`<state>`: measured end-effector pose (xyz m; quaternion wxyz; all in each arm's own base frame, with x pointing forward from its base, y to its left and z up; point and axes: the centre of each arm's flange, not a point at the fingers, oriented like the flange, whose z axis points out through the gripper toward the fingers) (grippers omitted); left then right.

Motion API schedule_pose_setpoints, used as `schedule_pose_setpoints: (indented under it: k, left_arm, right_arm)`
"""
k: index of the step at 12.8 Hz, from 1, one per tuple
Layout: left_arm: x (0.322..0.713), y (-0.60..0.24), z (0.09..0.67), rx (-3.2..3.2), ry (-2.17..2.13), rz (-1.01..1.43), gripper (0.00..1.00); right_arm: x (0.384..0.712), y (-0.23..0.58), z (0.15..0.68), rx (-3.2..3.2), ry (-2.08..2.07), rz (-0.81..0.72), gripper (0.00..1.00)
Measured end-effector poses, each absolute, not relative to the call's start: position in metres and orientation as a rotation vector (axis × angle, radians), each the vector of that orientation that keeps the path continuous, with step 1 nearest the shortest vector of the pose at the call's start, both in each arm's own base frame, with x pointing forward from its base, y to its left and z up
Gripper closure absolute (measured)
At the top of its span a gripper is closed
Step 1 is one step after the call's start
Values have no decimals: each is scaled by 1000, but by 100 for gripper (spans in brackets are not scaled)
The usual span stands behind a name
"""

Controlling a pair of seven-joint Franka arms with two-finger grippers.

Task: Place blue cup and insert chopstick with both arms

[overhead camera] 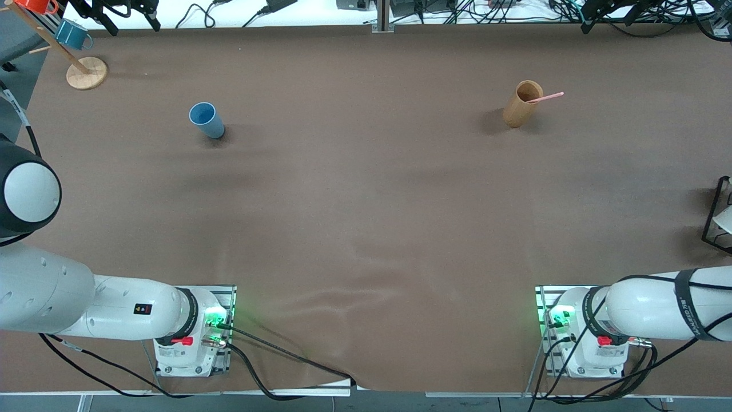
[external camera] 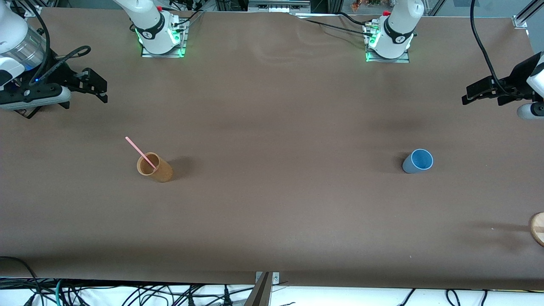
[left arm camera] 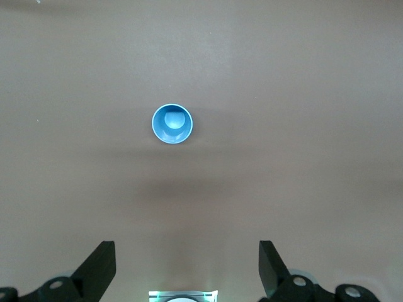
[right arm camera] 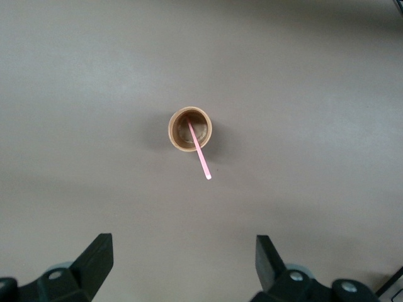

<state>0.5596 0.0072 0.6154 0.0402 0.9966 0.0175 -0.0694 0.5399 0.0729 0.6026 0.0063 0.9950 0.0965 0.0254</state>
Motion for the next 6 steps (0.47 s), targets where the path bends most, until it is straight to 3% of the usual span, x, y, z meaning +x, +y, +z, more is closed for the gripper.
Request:
schedule_pose_setpoints:
  k: [6]
  left_arm:
    - [560,-1,616,3054,19,-211,0]
  right_arm:
    - [540,73,602,3113,302,78,0]
